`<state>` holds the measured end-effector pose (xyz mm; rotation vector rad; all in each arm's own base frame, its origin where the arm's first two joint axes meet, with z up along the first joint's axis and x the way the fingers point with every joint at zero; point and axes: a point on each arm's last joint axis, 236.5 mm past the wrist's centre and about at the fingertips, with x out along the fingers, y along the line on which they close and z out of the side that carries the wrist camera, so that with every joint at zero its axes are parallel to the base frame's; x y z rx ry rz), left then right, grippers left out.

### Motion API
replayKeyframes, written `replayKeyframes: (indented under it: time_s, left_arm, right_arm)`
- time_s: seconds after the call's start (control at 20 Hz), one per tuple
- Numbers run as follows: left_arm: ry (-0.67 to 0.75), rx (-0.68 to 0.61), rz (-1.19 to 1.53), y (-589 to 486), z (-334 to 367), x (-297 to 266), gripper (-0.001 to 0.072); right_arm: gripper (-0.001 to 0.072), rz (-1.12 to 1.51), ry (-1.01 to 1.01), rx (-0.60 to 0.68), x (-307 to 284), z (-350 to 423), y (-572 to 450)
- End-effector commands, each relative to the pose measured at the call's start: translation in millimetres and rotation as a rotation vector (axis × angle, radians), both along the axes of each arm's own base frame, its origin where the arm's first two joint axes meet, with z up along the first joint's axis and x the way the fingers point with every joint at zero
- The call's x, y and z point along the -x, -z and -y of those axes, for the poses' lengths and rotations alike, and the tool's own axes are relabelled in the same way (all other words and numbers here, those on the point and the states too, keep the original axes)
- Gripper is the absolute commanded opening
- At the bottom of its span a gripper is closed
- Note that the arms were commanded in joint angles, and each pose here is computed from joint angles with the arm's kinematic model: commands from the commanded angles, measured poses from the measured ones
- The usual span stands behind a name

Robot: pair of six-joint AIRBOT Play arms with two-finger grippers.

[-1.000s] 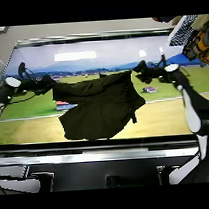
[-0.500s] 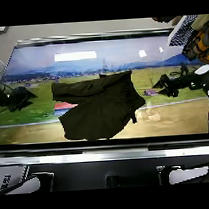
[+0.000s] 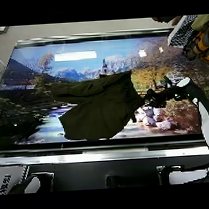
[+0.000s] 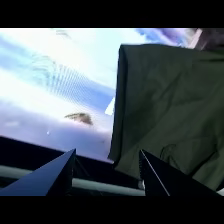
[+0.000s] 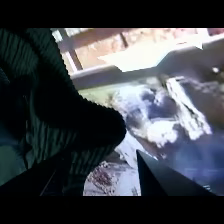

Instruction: Fold the clothes and pants, and hang the long-sleeved shirts on hangers.

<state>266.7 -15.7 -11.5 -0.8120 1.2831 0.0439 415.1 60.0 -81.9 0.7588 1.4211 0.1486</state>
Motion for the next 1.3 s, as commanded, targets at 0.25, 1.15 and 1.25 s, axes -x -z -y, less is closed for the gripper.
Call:
replayKeyframes:
  time_s: [0.25,1.15,1.25]
  left_arm:
    - [0.05,0.115,-0.134,36.5,43.1,49.0,0.0478]
    - [-0.007,0.161,-0.093,97.8,118.0,9.4,0.0399]
    - [-0.041,0.179,-0.076,95.6,120.0,1.8,0.0098]
  right_arm:
    - [0.0037,0.009,0.066,-0.018,-13.7,-6.8,13.1]
    - [0.0036,-0.032,0.038,-0.058,7.2,-17.5,-22.4]
    - [0.0036,-0.037,0.032,-0.061,9.3,-18.4,-23.9]
